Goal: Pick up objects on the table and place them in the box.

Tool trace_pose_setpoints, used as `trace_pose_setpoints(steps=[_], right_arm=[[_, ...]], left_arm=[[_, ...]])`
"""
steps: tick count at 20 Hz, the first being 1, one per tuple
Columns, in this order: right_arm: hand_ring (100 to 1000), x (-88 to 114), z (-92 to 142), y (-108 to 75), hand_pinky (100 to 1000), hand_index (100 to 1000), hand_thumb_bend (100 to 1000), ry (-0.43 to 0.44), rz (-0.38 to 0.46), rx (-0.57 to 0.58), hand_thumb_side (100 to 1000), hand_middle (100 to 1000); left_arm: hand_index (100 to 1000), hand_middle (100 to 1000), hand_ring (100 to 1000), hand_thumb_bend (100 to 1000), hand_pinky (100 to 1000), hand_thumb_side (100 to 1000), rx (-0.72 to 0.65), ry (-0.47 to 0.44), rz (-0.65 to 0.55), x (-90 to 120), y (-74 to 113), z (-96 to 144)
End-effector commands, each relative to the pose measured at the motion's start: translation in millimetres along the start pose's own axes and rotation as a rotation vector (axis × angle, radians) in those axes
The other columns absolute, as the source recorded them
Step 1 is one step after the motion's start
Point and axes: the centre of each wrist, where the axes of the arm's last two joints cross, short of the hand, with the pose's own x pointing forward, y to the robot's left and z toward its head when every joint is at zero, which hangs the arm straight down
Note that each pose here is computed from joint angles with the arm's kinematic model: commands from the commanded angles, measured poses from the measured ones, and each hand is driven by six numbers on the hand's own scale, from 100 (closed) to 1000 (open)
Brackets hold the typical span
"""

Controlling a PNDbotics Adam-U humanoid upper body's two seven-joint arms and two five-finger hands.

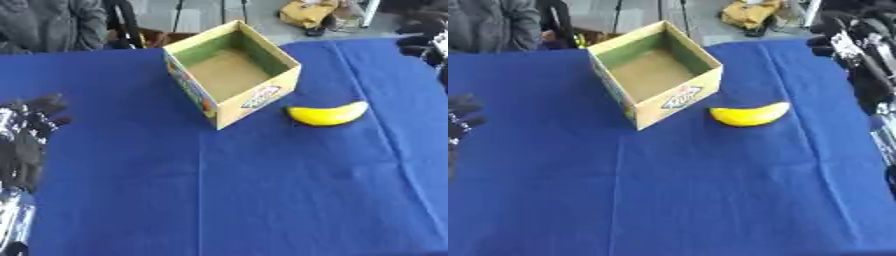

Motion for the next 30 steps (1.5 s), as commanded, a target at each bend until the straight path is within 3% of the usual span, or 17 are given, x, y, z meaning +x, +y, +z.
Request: trace_pose_setpoints(steps=[1,4,6,12,20,30], right_arm=[[763,9,-10,-26.5,816,864,263,0.042,0.153,0.059,617,734],[764,2,-48,-43.1,808,860,290,0.082,0.345,0.179,579,736],[765,-10,-60,-47.6,802,858,312,0.106,0.457,0.245,556,739],[760,-42,-75,-34.1,789,851,381,0.178,0.686,0.39,489,743],[753,-74,-71,-10.2,789,849,378,0.236,0.733,0.487,499,738],[746,-77,-70,1.9,791,844,396,0.229,0.743,0.611,517,731]], left_arm=[[683,740,794,445,751,1000,-0.03,-0.017,-0.019,7,1.4,-5],[683,740,793,445,751,1000,-0.026,-0.019,-0.021,7,2.6,-5],[683,740,793,445,751,1000,-0.025,-0.019,-0.023,7,3.1,-5],[683,740,793,444,751,1000,-0.034,-0.019,-0.021,7,1.7,-6],[683,740,792,444,751,1000,-0.037,-0.019,-0.018,7,0.9,-6],[683,739,792,444,751,1000,-0.035,-0.016,-0.017,6,1.1,-5]])
